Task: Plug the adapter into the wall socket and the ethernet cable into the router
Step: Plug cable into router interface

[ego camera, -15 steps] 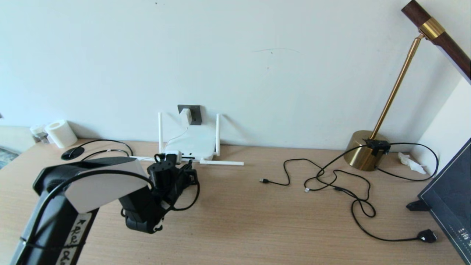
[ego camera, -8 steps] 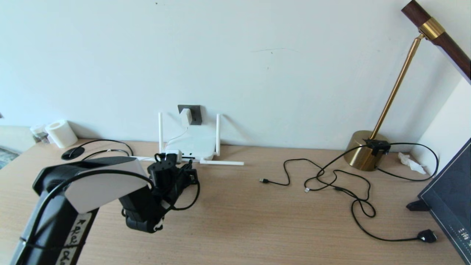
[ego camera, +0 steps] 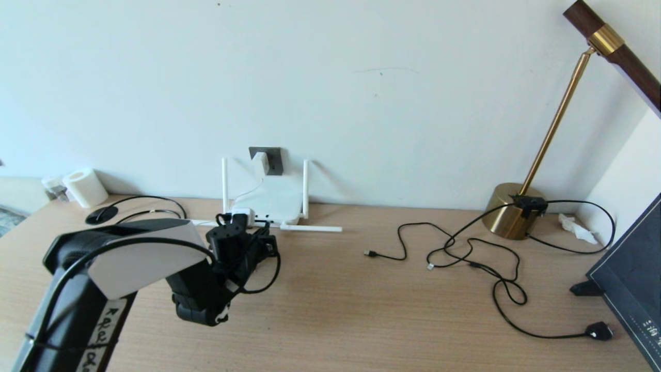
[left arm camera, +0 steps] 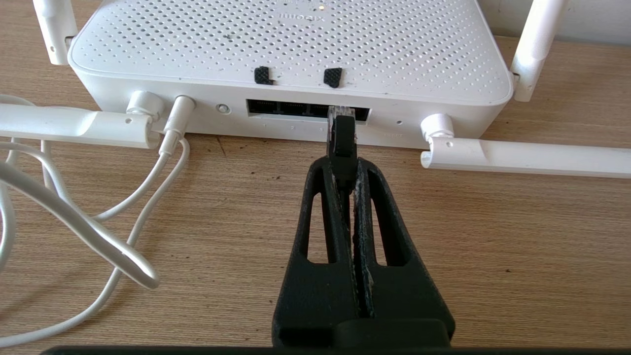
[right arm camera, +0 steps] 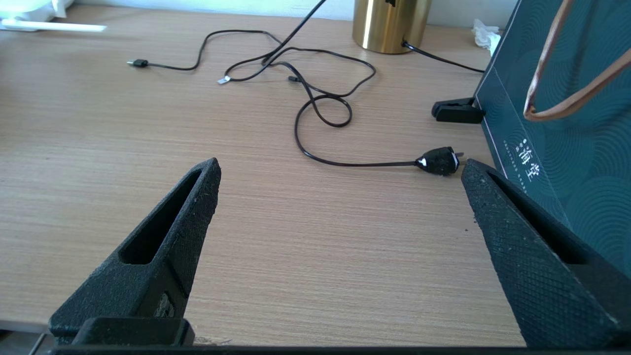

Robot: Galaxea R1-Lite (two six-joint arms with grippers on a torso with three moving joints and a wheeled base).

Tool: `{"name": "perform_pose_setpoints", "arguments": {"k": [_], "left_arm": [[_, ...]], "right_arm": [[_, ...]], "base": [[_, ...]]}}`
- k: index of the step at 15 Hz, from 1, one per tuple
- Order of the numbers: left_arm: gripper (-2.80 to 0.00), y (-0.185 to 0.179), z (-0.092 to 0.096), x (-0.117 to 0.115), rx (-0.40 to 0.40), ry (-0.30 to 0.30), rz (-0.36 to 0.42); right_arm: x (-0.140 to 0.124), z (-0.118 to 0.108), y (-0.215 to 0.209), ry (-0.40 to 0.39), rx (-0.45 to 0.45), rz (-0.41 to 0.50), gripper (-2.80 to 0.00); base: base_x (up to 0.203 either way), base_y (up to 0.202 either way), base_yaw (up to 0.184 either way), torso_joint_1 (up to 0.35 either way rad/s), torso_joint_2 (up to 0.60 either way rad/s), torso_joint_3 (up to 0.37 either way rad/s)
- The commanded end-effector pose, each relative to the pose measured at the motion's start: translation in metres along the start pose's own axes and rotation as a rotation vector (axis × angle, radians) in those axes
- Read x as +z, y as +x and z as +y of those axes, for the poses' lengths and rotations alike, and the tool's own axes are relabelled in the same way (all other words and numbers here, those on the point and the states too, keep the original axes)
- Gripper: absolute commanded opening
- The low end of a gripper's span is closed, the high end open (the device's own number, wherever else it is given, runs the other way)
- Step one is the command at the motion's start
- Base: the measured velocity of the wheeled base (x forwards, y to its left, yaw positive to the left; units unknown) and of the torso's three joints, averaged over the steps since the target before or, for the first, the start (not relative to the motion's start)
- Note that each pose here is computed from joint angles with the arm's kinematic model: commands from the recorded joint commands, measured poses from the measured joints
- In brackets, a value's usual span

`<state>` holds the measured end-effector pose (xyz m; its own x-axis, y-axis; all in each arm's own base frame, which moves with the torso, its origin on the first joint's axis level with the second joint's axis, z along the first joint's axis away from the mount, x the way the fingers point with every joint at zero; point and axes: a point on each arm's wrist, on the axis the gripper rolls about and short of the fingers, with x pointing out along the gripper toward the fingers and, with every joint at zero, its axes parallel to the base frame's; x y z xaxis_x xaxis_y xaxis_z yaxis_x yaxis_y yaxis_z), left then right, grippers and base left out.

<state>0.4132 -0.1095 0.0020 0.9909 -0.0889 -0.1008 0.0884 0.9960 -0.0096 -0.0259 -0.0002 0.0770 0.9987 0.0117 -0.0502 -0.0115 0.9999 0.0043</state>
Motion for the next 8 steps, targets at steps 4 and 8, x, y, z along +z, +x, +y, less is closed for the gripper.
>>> {"name": "perform_pose_setpoints", "arguments": {"k": [4,8], "left_arm": [[-2.8,-0.0003,0.0,0.0001,0.001,0.0,-0.003],[-2.8,-0.0007,0.0001,-0.0009,0.001,-0.001,0.001]], "right_arm": [[0.0,0.0,0.0001,0.0,0.001,0.002,0.0],[0.0,0.0,0.0001,0.0,0.001,0.002,0.0]], "base": [[0.0,0.0,0.0,0.0,0.0,0.0],[0.0,0.0,0.0,0.0,0.0,0.0]]}}
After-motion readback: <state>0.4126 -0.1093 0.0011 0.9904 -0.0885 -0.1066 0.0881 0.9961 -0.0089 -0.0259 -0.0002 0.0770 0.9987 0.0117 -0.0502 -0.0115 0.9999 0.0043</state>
